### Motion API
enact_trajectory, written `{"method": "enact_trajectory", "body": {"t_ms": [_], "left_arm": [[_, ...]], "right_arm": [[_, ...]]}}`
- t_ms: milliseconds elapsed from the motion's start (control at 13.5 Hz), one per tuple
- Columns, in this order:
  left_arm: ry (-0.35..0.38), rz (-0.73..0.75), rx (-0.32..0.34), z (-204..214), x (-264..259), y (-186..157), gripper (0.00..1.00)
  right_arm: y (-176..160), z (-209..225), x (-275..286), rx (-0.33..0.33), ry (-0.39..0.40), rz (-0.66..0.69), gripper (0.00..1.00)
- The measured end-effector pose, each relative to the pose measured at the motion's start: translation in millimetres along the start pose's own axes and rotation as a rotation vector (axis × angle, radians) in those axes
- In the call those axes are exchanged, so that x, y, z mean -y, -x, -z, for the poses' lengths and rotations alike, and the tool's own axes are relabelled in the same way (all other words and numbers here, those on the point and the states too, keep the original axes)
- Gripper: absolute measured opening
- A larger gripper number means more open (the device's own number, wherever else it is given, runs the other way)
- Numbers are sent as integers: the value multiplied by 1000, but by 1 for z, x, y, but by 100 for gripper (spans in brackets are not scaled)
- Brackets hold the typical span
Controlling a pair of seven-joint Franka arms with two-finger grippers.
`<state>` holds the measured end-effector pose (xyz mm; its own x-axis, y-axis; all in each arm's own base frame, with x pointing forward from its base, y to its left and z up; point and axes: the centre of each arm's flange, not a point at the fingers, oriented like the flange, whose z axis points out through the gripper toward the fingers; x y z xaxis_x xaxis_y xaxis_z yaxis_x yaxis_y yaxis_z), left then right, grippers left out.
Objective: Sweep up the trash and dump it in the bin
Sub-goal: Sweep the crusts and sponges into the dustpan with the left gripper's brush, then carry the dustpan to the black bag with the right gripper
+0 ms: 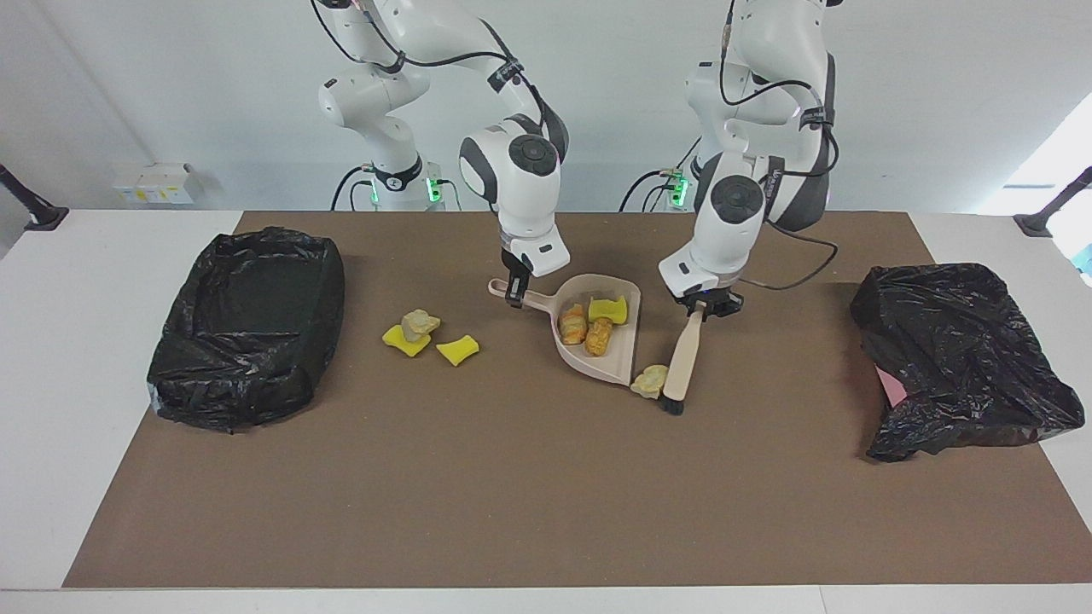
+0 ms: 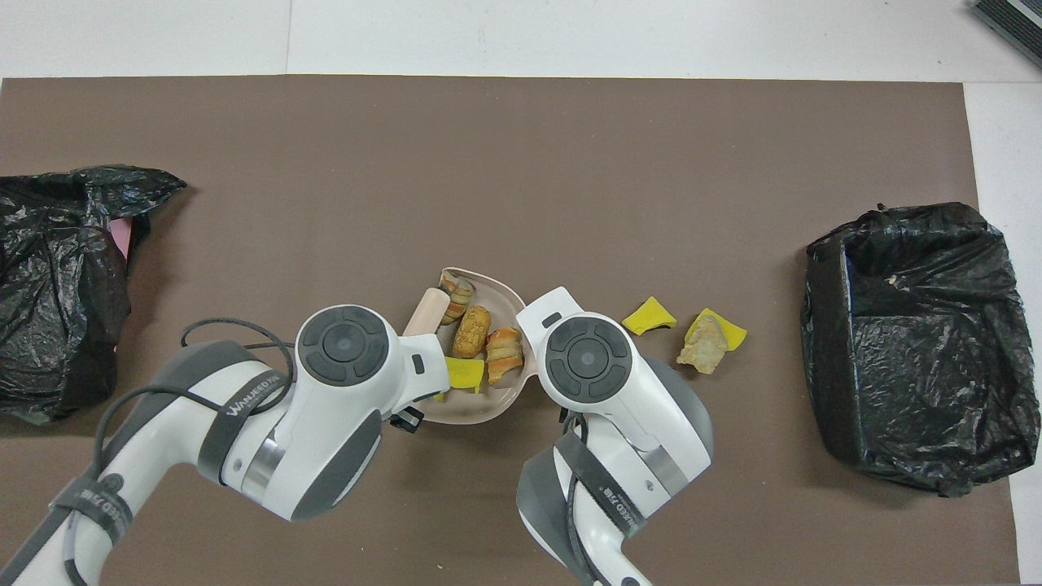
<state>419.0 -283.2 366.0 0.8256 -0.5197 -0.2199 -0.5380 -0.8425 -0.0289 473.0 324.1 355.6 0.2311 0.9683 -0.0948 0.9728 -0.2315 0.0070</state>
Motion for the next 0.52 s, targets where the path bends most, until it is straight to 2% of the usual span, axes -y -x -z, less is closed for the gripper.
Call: {"method": "enact_trajectory", "body": {"t_ms": [297, 520], "left_arm": [[40, 87, -6, 10, -48, 8, 26], [56, 169, -41, 28, -36, 6, 26]], "right_arm": [[0, 0, 0, 1, 0, 0, 33], [0, 0, 0, 1, -1, -1, 33]]}}
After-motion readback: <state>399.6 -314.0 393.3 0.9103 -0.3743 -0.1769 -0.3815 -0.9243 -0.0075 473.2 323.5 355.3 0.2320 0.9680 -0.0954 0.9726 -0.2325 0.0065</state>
